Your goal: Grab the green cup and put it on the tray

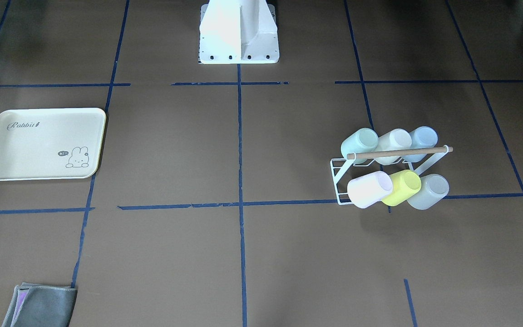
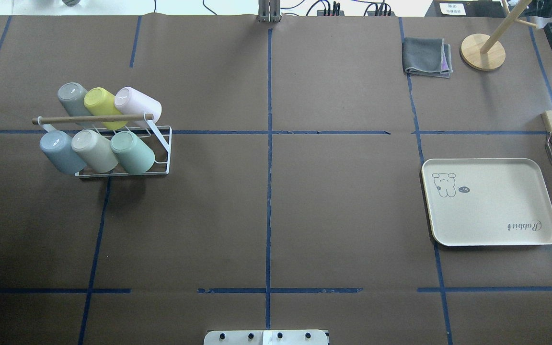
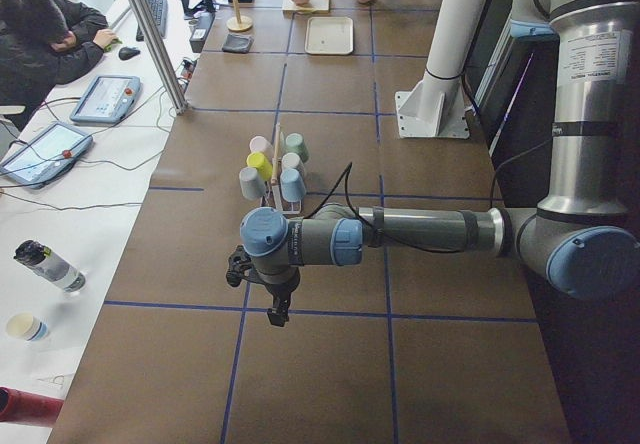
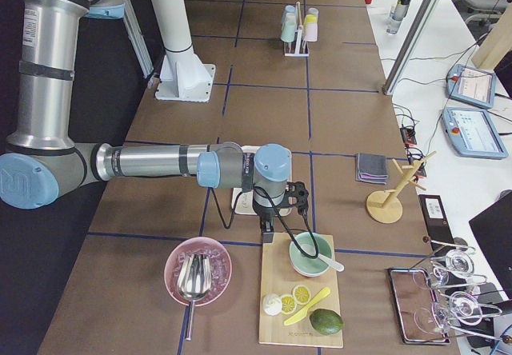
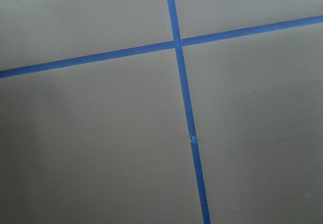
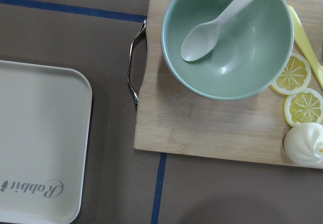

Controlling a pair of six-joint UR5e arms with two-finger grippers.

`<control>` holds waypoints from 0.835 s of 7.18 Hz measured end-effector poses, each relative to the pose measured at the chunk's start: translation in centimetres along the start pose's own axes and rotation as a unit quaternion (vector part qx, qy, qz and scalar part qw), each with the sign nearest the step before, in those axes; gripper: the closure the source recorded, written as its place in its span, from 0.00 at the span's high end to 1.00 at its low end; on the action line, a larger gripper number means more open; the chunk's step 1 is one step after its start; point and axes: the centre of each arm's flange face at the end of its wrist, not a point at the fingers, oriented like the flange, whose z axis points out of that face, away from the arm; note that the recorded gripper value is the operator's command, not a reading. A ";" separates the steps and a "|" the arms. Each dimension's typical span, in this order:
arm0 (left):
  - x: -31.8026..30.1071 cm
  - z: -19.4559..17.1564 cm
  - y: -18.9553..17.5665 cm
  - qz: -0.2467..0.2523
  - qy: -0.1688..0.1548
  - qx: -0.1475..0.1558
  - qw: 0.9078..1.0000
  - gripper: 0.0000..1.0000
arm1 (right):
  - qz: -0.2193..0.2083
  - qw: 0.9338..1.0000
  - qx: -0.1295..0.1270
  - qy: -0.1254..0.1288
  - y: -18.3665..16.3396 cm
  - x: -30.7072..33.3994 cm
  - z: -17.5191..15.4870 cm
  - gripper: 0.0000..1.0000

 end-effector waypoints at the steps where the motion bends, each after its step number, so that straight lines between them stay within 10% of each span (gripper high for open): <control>1: 0.0 0.0 0.0 0.000 -0.001 0.000 1.000 1.00 | -0.004 1.000 0.000 0.000 -0.1 -0.4 -0.1 1.00; 6: 0.0 -0.1 -0.3 0.001 -0.003 0.003 1.000 1.00 | 0.027 0.999 0.018 -0.033 -1.1 -5.7 2.5 1.00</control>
